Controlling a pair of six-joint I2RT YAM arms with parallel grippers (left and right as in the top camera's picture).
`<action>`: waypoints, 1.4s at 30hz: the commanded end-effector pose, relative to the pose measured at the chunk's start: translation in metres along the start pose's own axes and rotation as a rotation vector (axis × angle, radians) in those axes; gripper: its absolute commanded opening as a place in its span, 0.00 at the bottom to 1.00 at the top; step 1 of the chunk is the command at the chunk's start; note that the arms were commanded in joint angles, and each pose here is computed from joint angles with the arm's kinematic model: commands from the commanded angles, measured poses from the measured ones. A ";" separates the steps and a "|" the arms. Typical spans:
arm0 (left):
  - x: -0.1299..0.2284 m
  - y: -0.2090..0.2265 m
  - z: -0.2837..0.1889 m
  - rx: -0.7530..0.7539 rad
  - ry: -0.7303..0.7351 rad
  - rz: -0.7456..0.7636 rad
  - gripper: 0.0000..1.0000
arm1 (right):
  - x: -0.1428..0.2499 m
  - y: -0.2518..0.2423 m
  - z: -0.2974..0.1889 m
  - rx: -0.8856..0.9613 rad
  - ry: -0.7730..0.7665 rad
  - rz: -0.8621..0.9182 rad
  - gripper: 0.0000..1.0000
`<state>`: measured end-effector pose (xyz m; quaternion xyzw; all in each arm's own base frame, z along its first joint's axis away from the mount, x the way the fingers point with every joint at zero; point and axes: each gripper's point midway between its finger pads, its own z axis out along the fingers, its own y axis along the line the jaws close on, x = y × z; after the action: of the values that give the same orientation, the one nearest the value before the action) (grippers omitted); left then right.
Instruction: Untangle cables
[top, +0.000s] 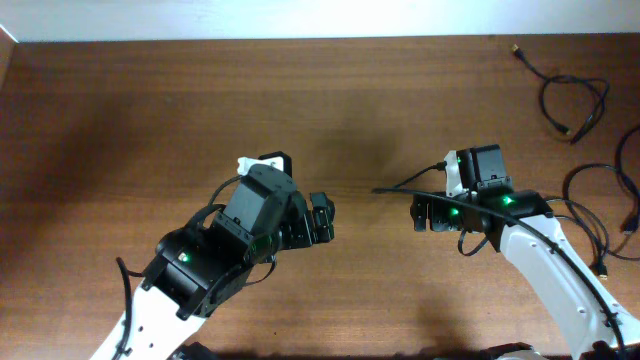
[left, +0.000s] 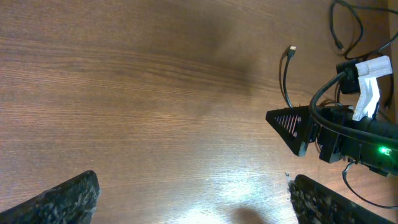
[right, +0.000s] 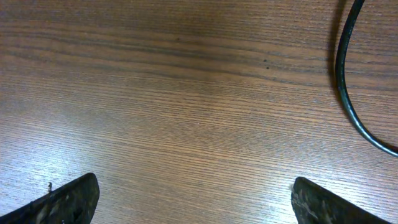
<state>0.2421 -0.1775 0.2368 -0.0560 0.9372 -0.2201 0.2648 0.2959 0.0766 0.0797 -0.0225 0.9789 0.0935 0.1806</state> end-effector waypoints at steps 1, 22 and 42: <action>-0.004 -0.001 -0.005 0.006 -0.015 0.015 0.99 | 0.000 0.003 0.002 -0.008 0.004 0.002 0.98; 0.032 0.030 0.006 0.270 -0.394 0.912 0.99 | 0.000 0.003 0.002 -0.008 0.004 0.002 0.98; 0.010 0.065 -0.005 0.190 -0.798 0.891 0.99 | 0.000 0.003 0.002 -0.008 0.004 0.002 0.98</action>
<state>0.2301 -0.1239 0.2090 0.2914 0.6757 -0.1438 0.6617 0.2959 0.0766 0.0791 -0.0227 0.9790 0.0933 0.1796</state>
